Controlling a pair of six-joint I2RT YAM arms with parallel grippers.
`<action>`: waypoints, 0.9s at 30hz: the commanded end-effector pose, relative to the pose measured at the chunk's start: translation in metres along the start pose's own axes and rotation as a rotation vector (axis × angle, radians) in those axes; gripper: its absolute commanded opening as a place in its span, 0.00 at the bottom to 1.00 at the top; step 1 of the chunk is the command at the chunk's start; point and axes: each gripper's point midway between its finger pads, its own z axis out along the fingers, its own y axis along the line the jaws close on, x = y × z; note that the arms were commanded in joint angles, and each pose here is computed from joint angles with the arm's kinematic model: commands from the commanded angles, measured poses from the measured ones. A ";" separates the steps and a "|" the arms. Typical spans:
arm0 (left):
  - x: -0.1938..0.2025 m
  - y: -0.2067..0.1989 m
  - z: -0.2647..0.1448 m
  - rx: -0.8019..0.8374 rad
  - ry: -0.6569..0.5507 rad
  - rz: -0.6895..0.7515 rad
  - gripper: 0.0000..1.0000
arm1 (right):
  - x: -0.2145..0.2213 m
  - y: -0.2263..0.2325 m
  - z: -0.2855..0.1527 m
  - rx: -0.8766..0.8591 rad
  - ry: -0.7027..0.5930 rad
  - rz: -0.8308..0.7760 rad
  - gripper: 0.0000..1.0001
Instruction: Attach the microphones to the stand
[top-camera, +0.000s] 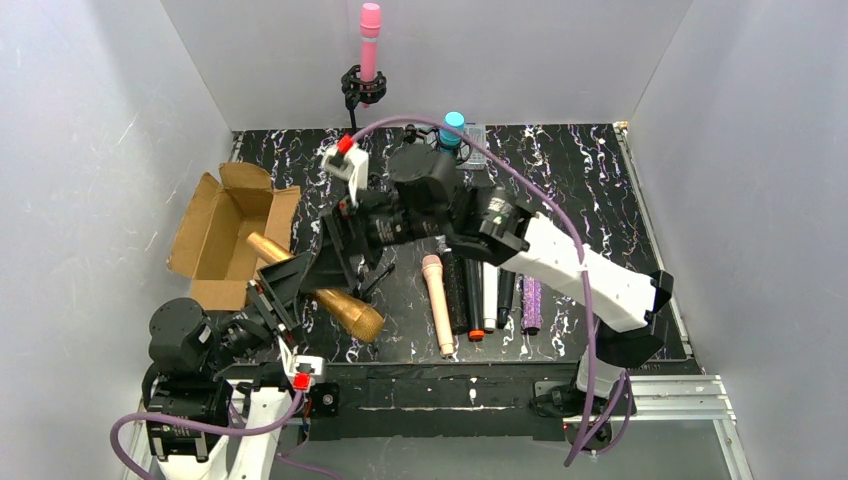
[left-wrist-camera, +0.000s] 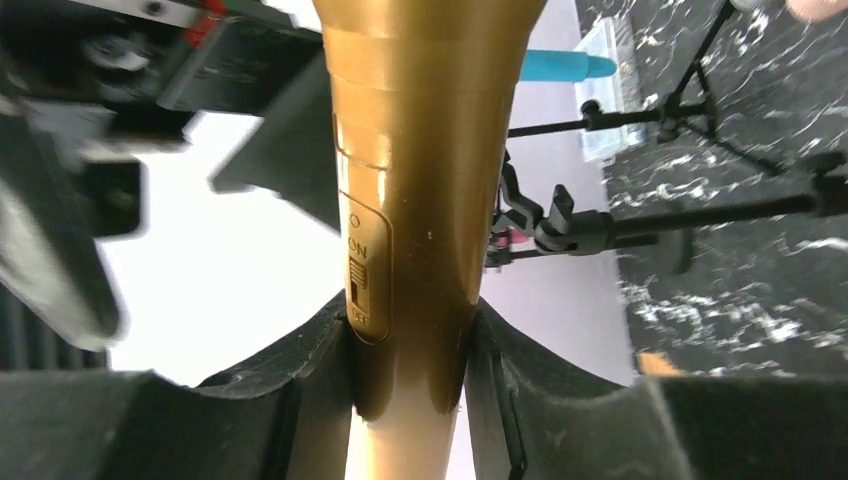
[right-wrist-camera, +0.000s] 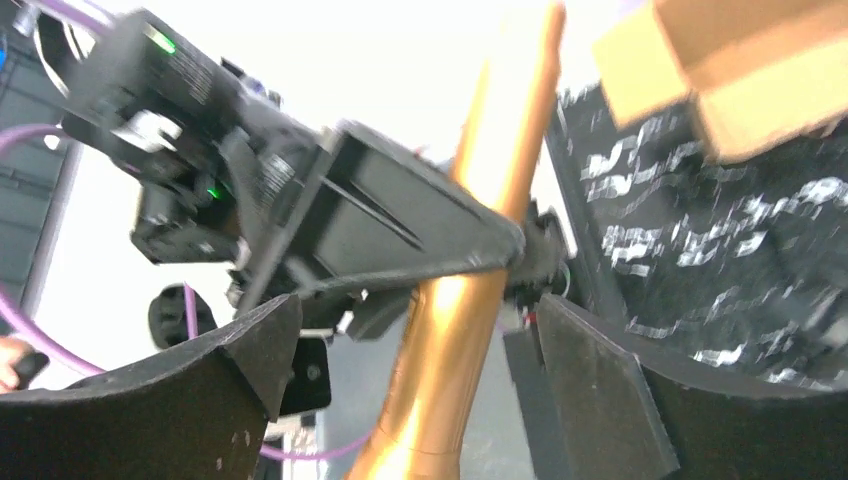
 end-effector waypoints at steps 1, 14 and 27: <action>-0.001 0.009 -0.001 -0.063 -0.011 -0.424 0.00 | -0.087 0.032 -0.051 -0.017 -0.278 -0.191 0.98; 0.023 0.054 0.020 -0.311 -0.039 -1.802 0.00 | -0.108 0.025 -0.105 0.018 -0.503 -0.523 0.98; 0.000 0.054 0.028 -0.203 -0.186 -1.851 0.01 | -0.109 0.022 -0.051 -0.112 -0.463 -0.487 0.97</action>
